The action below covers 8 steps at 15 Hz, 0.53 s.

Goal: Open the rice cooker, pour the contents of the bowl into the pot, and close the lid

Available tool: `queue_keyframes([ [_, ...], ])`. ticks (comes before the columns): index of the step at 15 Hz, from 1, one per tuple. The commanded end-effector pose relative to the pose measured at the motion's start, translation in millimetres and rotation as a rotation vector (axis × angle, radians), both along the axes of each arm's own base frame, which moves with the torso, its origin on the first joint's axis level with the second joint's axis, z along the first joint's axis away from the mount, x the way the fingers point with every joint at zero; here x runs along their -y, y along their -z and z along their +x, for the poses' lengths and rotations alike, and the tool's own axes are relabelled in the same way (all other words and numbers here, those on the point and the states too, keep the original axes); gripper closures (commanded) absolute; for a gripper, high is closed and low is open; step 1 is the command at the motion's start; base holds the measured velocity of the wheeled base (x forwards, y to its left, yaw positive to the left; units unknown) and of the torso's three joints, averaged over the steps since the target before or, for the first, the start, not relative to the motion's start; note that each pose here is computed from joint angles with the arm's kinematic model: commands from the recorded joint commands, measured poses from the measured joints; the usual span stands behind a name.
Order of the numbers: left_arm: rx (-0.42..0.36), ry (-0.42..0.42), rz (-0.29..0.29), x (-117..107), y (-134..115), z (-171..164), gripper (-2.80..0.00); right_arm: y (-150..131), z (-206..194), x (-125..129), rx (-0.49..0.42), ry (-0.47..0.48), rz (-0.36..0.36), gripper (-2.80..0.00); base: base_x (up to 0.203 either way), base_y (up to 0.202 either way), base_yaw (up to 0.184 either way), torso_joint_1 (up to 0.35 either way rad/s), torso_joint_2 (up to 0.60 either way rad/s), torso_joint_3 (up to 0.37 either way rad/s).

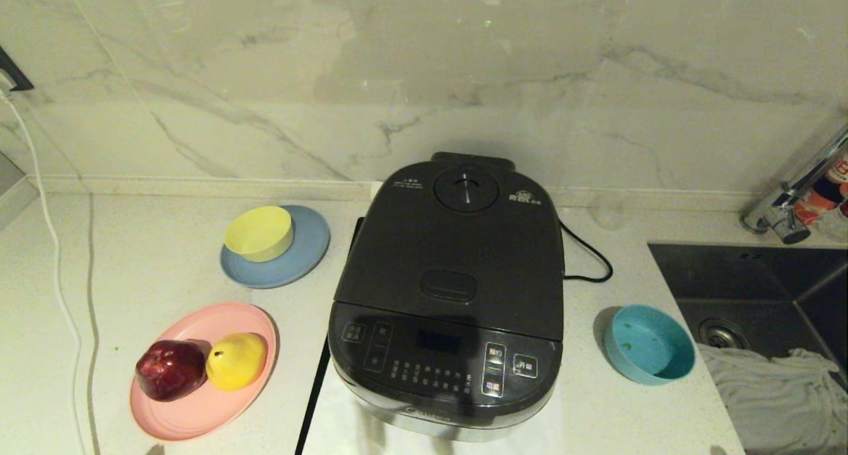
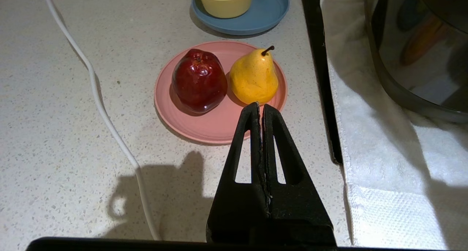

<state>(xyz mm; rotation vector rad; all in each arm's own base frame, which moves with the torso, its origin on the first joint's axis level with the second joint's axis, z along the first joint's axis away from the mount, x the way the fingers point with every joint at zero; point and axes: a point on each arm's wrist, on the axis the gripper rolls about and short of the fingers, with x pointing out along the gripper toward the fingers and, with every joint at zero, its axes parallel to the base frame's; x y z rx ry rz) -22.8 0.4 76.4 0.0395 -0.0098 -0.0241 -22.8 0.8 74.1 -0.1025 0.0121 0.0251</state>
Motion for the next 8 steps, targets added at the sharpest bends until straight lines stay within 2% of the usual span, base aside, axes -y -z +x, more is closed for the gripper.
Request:
queue_keyframes([
  [1,-0.008,0.000,0.000,0.0,2.6,0.6,0.00,0.7,0.1,0.0,-0.005,0.000,0.007,0.00,0.000,0.000,0.000,0.000,0.00,0.000],
  [8,-0.008,0.000,0.000,0.0,2.6,0.6,0.00,0.6,0.1,0.0,-0.004,0.002,0.008,0.00,0.000,0.000,0.000,0.000,0.00,0.000],
])
